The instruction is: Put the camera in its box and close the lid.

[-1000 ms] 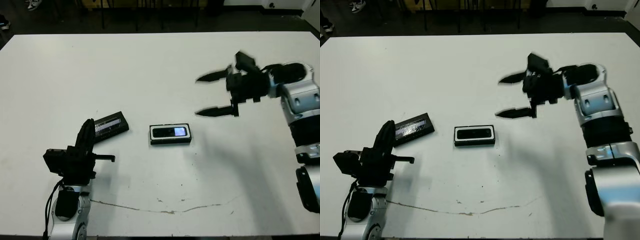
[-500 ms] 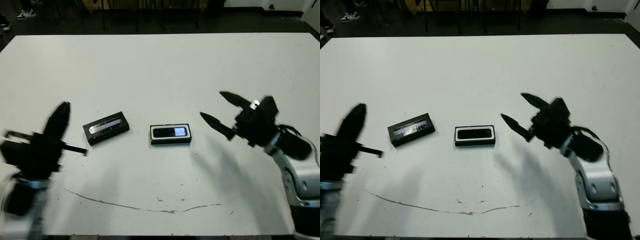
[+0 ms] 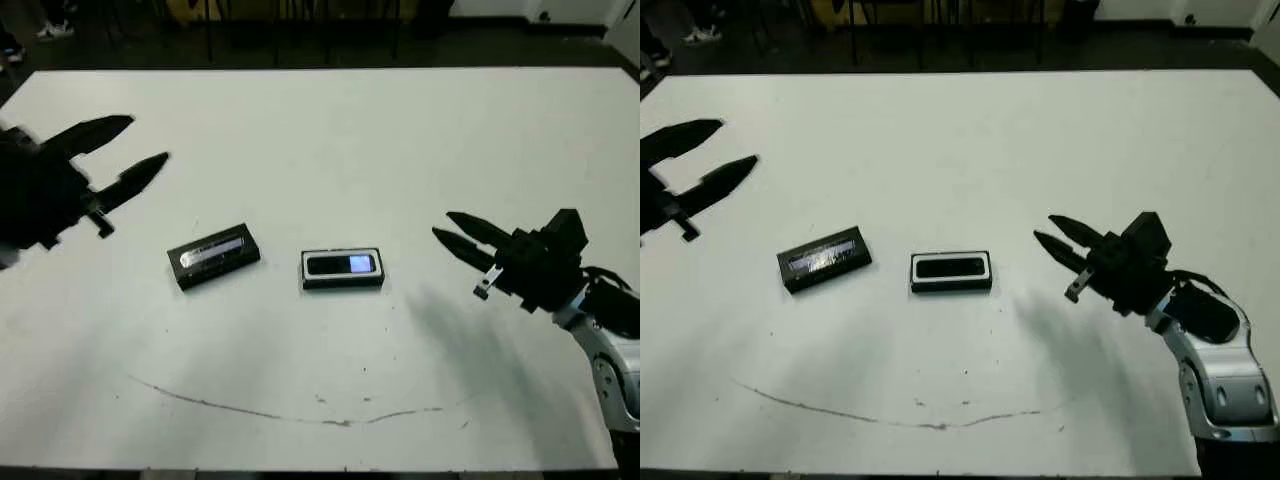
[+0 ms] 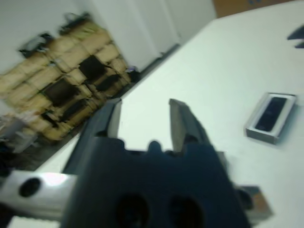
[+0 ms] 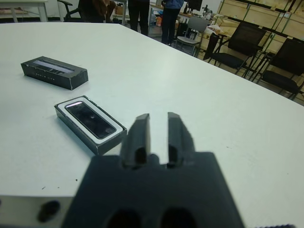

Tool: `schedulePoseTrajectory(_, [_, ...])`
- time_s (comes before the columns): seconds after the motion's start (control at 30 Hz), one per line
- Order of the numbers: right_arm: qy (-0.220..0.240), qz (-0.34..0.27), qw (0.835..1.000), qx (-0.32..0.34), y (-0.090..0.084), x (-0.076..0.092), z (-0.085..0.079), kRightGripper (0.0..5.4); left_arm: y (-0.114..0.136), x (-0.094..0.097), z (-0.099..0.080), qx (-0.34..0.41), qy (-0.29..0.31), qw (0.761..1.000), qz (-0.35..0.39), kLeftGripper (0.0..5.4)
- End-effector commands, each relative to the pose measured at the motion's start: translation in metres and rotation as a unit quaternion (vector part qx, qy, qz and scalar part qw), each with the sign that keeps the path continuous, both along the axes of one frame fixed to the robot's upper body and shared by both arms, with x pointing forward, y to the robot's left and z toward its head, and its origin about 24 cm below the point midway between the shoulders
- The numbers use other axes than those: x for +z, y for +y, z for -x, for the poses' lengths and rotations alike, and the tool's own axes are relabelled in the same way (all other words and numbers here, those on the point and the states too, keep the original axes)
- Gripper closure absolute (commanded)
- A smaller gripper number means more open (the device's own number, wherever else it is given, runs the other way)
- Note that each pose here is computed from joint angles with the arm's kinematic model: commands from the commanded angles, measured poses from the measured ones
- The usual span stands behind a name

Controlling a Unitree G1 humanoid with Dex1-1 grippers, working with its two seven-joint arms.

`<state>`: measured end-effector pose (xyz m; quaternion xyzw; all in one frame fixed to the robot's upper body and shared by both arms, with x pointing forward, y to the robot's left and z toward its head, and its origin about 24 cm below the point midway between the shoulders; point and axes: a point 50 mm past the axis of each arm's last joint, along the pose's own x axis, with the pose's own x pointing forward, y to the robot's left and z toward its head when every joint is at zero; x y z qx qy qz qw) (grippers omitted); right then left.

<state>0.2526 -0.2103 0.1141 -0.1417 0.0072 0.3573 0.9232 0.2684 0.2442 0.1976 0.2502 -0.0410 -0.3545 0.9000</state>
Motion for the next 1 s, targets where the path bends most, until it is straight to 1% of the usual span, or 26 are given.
schedulePoseTrajectory(0.03, [0.01,0.009,1.0,-0.005,-0.002,-0.003,0.0,5.4,-0.002,-0.015,-0.014,-0.028,0.053,0.998,-0.004,1.99])
schedulePoseTrajectory(0.17, [0.009,0.013,1.0,-0.005,-0.002,-0.003,-0.001,5.4,-0.005,-0.026,-0.022,-0.066,0.126,0.99,0.001,1.25])
schedulePoseTrajectory(0.27, [0.014,0.003,1.0,0.001,-0.002,-0.005,-0.002,5.4,-0.005,-0.035,-0.028,-0.107,0.155,0.982,-0.001,0.72])
schedulePoseTrajectory(0.4, [0.009,0.005,1.0,0.004,-0.002,-0.006,-0.004,5.4,-0.001,-0.047,-0.029,-0.123,0.186,0.975,0.012,0.01])
schedulePoseTrajectory(0.53, [0.013,0.008,1.0,-0.002,-0.002,-0.006,-0.004,5.4,0.001,-0.058,-0.026,-0.126,0.208,0.97,0.019,0.01])
schedulePoseTrajectory(0.7, [0.019,0.006,1.0,-0.005,-0.003,-0.005,-0.005,5.4,0.004,-0.068,-0.022,-0.126,0.23,0.965,0.017,0.01])
schedulePoseTrajectory(1.0, [0.023,0.003,1.0,-0.003,-0.003,-0.005,-0.005,5.4,0.006,-0.085,-0.018,-0.11,0.225,0.968,-0.03,0.01])
